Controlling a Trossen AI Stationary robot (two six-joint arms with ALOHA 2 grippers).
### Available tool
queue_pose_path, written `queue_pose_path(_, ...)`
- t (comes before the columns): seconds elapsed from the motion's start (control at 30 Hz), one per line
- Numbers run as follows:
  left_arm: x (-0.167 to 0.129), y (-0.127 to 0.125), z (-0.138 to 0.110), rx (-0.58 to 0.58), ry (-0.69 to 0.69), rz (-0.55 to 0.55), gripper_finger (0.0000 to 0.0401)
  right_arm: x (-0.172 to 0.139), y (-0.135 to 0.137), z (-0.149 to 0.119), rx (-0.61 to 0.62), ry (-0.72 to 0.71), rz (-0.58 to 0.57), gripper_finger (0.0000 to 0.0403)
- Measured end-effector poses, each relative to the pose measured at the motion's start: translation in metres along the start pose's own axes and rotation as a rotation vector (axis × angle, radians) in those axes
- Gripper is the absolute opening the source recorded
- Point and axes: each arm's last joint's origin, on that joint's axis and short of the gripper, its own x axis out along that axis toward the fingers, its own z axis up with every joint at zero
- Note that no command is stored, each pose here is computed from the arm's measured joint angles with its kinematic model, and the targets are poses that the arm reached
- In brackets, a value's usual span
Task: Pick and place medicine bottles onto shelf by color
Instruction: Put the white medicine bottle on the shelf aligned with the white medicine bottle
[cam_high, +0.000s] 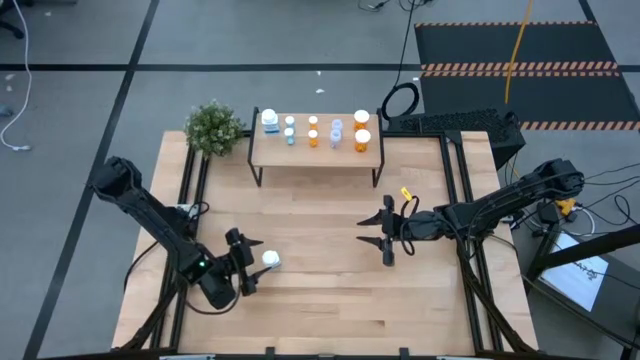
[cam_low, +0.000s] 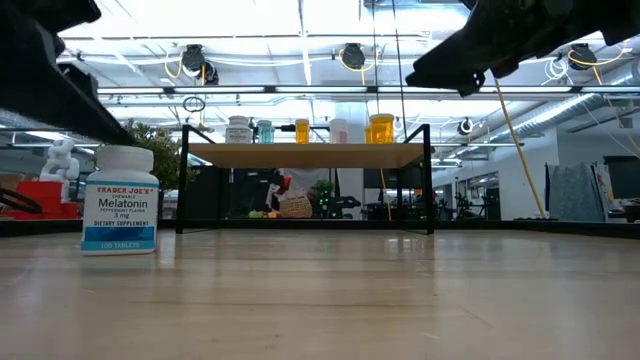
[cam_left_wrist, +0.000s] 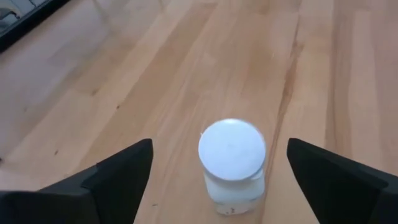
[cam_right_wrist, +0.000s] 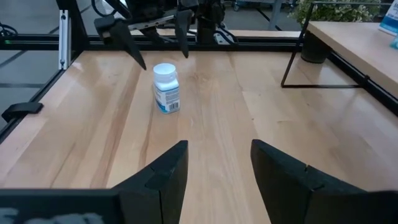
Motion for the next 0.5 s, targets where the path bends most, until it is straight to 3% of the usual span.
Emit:
queue_pose_path(0.23, 0.013, -0.009, -0.009, -0.028, 0.008, 0.015, 0.0365, 0.000, 0.000, -0.001, 0.006, 0.006, 0.001, 0.0169)
queue_pose_path(0.5, 0.018, -0.015, -0.011, -0.052, -0.004, 0.002, 0.0296, 0.000, 0.000, -0.001, 0.004, 0.006, 0.001, 0.0169)
